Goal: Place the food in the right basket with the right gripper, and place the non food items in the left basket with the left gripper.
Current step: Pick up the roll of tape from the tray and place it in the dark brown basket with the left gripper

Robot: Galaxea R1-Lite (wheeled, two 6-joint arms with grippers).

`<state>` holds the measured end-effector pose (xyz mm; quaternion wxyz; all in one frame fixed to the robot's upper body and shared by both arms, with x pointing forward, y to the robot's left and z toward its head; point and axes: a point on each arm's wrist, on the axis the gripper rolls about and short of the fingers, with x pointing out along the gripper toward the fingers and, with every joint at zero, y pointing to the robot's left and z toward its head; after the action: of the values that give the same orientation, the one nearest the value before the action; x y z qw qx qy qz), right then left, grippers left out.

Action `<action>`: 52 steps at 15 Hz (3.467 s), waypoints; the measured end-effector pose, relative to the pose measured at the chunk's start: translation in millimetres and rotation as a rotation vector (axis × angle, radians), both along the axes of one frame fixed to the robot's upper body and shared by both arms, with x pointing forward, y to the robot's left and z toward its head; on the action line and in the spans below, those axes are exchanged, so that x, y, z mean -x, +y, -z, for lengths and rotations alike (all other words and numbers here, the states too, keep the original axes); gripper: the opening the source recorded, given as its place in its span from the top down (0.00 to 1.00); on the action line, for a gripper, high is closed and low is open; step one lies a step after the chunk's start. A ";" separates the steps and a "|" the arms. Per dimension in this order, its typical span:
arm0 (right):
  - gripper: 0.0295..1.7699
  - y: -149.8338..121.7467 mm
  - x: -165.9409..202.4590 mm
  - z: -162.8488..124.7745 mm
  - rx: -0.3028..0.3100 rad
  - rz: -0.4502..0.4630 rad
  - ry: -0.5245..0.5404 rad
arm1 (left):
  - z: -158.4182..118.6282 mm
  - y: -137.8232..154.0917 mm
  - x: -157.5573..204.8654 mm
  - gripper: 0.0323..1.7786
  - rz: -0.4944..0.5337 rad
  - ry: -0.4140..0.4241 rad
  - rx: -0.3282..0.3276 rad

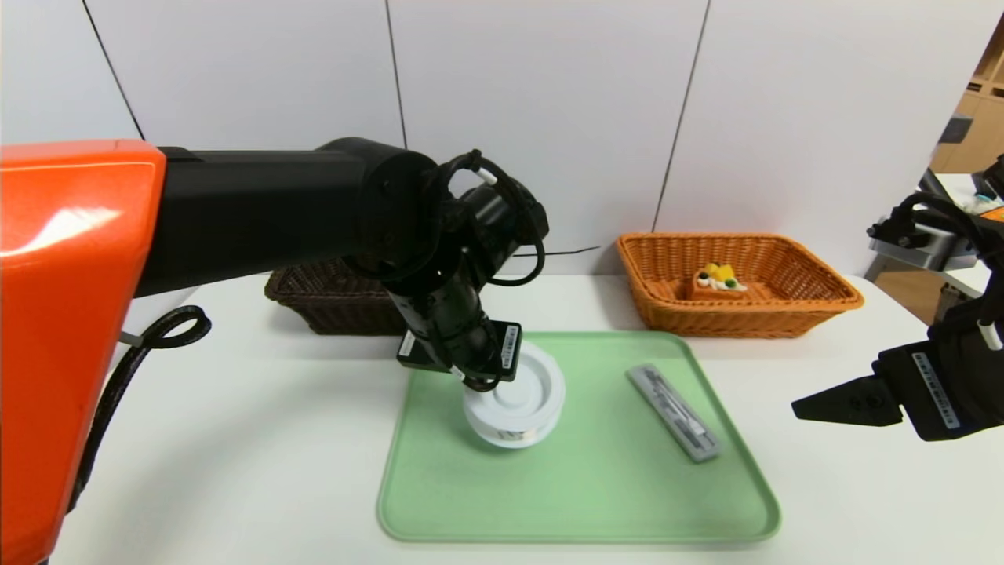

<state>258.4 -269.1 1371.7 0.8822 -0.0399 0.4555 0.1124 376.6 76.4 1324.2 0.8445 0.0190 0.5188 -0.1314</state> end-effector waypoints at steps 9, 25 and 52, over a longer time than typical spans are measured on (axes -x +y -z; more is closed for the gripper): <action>0.04 -2.5 10.1 3.7 0.001 -0.008 0.005 | -63.9 32.6 -0.4 0.89 -0.079 -0.234 0.211; 0.04 -4.2 13.4 1.8 -0.006 -0.003 -0.005 | -74.3 149.3 -79.9 0.89 -0.362 -0.455 0.165; 0.04 -8.7 22.4 1.3 -0.011 0.000 -0.019 | -35.0 166.0 -114.8 0.42 -0.436 -0.398 0.088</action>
<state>236.0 -277.9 1370.4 0.8866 -0.0362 0.4467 0.1147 491.4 242.4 1359.2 0.9380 -0.1039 0.3287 0.0369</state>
